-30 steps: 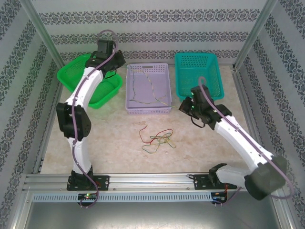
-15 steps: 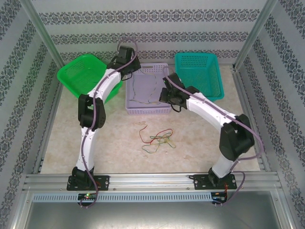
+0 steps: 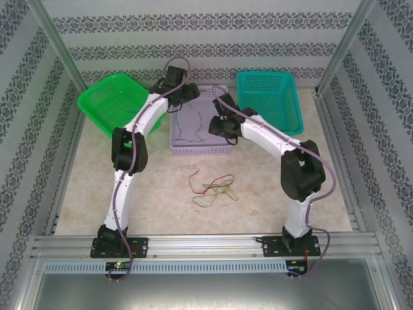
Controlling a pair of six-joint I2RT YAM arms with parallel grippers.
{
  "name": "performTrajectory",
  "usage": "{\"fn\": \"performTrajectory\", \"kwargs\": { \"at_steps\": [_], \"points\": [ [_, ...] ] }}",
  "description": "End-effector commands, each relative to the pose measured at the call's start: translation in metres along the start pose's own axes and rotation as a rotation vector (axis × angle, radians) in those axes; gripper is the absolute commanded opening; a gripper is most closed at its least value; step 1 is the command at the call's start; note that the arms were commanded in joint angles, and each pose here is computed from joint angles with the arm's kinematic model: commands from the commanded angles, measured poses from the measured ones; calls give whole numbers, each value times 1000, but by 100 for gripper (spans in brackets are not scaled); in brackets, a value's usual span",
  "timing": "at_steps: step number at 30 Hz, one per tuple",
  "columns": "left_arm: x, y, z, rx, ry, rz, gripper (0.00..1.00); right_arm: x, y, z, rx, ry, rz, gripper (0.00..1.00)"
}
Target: Untangle the cables
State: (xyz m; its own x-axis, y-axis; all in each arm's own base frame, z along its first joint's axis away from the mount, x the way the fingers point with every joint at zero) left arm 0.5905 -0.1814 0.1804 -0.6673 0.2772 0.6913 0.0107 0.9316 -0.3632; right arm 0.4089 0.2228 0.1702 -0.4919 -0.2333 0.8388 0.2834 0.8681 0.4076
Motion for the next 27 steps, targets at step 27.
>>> {"fn": "performTrajectory", "kwargs": {
  "at_steps": [27],
  "points": [
    [197, -32, 279, 80, 480, 123, 64, 72, -131, 171, -135, 416, -122, 48]
  ]
}}
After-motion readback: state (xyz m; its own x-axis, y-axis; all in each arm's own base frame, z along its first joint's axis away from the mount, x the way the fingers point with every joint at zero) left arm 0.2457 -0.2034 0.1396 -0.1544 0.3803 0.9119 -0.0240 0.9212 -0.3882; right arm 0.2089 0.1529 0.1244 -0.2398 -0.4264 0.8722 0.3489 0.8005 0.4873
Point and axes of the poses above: each hand's point on the last joint's axis, 136 mm out from that joint toward the fingers, its own x axis back along the fingers, its own y axis along the line the jaws close on, z = x × y, the point moved 4 cm from there along x, back along the fingers, and after that the axes turned 11 degrees about -x, right-handed, at the moved point
